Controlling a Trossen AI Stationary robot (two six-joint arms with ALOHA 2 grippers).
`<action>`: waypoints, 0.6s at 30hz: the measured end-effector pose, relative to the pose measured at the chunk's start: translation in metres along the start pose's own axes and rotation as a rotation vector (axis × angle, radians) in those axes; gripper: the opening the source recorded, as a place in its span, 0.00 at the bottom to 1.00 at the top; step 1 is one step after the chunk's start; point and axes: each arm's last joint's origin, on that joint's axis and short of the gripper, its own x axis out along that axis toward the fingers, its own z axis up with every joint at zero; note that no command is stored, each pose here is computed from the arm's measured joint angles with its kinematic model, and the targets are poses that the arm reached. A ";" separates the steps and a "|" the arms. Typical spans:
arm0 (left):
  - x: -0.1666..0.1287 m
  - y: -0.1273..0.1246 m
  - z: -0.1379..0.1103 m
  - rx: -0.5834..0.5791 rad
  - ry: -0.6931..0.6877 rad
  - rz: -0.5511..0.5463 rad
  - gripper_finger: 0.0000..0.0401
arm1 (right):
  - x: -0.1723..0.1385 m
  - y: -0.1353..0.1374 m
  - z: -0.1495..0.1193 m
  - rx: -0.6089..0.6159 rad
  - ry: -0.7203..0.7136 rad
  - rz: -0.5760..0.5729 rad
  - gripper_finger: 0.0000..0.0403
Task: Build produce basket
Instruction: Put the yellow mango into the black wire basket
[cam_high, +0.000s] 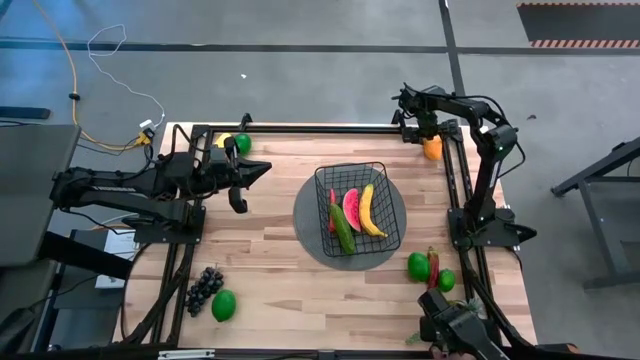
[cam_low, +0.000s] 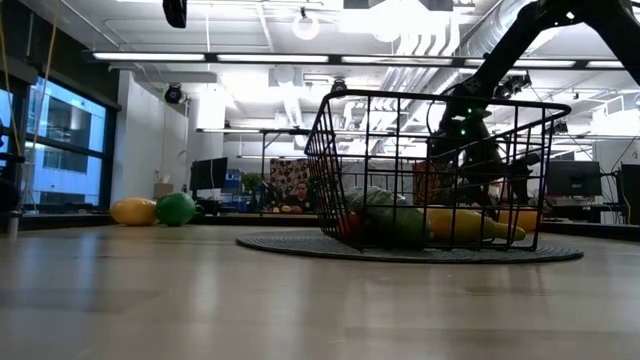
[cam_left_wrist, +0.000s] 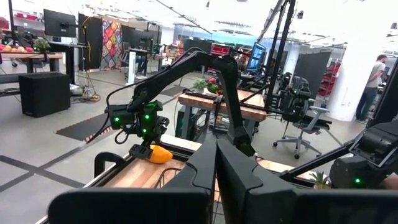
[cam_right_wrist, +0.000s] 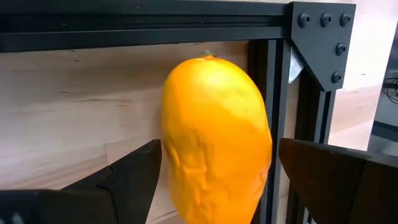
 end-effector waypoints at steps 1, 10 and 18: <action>0.000 0.000 0.000 0.000 0.000 0.000 0.01 | 0.000 0.000 0.000 -0.005 0.000 0.000 0.76; 0.000 0.000 0.000 -0.025 -0.004 -0.001 0.01 | 0.001 -0.001 0.001 0.007 0.000 0.000 0.76; 0.000 0.000 0.000 -0.064 -0.004 -0.002 0.01 | 0.008 0.003 0.002 -0.026 0.052 -0.046 0.76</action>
